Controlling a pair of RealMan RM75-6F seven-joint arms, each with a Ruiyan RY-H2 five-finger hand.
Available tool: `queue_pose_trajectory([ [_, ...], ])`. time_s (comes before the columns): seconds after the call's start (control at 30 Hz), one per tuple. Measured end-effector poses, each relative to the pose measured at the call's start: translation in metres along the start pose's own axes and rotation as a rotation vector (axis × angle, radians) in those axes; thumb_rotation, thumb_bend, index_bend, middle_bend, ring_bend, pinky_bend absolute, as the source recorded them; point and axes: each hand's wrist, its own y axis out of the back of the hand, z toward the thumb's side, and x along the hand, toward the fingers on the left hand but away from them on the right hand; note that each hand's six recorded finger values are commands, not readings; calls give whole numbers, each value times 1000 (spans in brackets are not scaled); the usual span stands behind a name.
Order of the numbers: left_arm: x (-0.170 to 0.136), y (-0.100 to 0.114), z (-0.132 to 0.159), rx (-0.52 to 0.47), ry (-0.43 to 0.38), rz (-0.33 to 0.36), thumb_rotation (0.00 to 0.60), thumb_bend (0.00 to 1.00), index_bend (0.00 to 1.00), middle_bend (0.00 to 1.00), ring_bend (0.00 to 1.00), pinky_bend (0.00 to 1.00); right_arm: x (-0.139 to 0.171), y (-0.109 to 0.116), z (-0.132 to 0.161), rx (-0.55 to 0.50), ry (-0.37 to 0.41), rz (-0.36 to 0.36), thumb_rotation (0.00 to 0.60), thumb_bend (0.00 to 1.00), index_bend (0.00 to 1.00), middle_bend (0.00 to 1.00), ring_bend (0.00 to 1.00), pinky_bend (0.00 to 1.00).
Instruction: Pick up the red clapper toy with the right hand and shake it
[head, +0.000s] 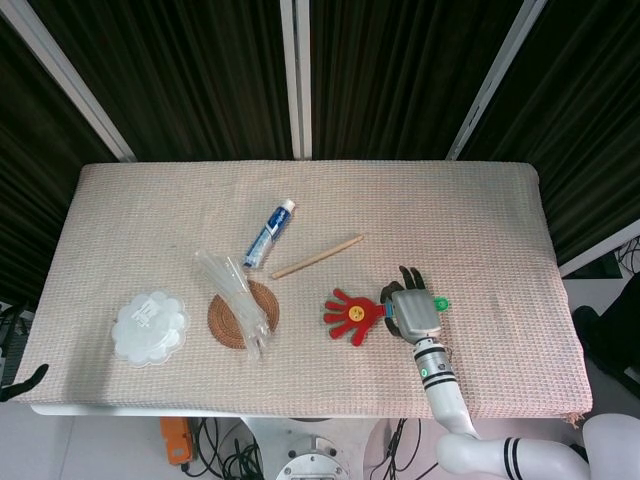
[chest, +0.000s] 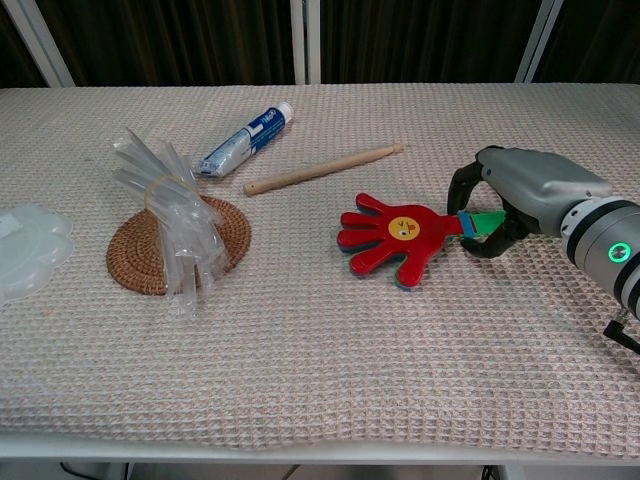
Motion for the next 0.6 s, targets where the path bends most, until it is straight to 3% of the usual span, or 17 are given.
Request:
queue_pose_trajectory([
  [0.17, 0, 0, 0, -11, 0, 1, 600, 209, 57, 104, 2, 113, 0, 1, -1, -30, 9, -23, 600, 496, 906, 411, 135, 224],
  [0.6, -1, 3, 0, -22, 0, 19, 600, 210, 56, 97, 2, 118, -2, -2, 1, -73, 43, -47, 600, 606, 787, 435, 350, 587],
])
